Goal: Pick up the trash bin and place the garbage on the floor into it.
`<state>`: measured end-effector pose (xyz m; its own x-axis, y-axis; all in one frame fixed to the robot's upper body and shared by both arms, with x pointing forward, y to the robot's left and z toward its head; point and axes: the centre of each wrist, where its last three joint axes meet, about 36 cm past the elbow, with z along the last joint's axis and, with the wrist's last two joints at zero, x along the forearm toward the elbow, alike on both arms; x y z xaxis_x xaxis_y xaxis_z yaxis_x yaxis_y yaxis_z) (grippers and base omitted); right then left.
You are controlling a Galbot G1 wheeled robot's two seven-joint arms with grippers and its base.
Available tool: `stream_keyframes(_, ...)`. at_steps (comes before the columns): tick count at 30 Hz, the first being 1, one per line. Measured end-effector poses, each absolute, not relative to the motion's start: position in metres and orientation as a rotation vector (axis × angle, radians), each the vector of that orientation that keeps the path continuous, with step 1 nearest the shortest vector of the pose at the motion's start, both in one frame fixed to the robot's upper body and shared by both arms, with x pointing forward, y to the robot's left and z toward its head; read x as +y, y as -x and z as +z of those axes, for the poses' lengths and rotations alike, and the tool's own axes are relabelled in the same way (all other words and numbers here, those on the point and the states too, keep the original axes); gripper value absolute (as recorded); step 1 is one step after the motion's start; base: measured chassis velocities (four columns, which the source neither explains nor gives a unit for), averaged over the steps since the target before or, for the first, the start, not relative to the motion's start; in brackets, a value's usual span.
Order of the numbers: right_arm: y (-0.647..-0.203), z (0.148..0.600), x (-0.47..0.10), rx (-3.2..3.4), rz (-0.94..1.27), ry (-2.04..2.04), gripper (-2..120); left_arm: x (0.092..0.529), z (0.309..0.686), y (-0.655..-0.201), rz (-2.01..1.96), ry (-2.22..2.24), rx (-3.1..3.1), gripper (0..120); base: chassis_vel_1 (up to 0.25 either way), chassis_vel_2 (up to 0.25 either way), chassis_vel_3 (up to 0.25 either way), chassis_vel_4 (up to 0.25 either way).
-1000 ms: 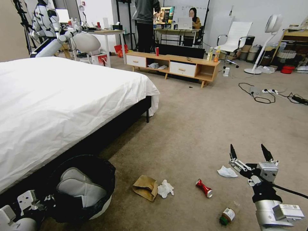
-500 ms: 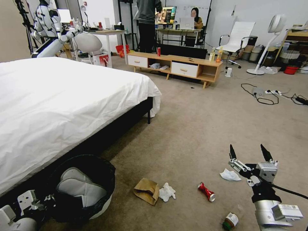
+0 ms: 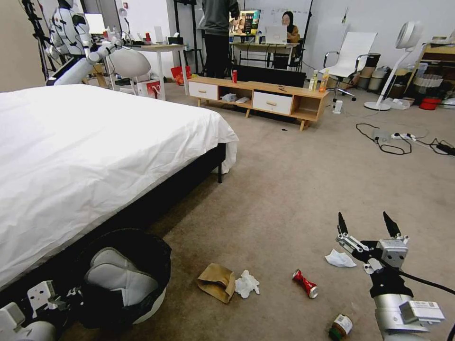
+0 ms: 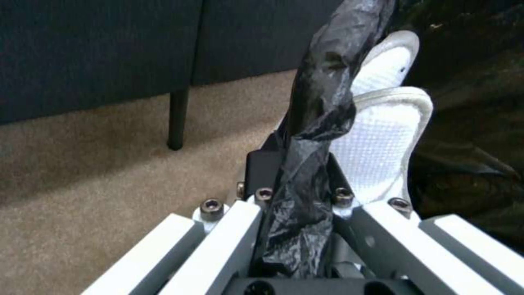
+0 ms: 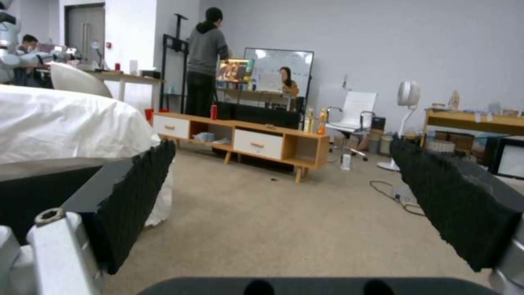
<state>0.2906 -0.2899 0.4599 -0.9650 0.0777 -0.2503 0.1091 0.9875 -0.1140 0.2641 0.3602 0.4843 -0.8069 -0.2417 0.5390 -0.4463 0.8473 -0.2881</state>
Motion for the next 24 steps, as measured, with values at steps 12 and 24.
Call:
stream_keyframes(12,-0.310,0.479,-0.279,3.054,0.167,-0.079,100,0.353,0.480,-0.265,0.557,-0.492,-2.518,2,0.000,0.000,0.000,0.000)
stream_keyframes(24,-0.334,0.491,-0.266,3.452,0.497,0.088,100,0.347,0.473,-0.270,0.532,-0.461,-2.511,2,0.000,0.000,0.000,0.000)
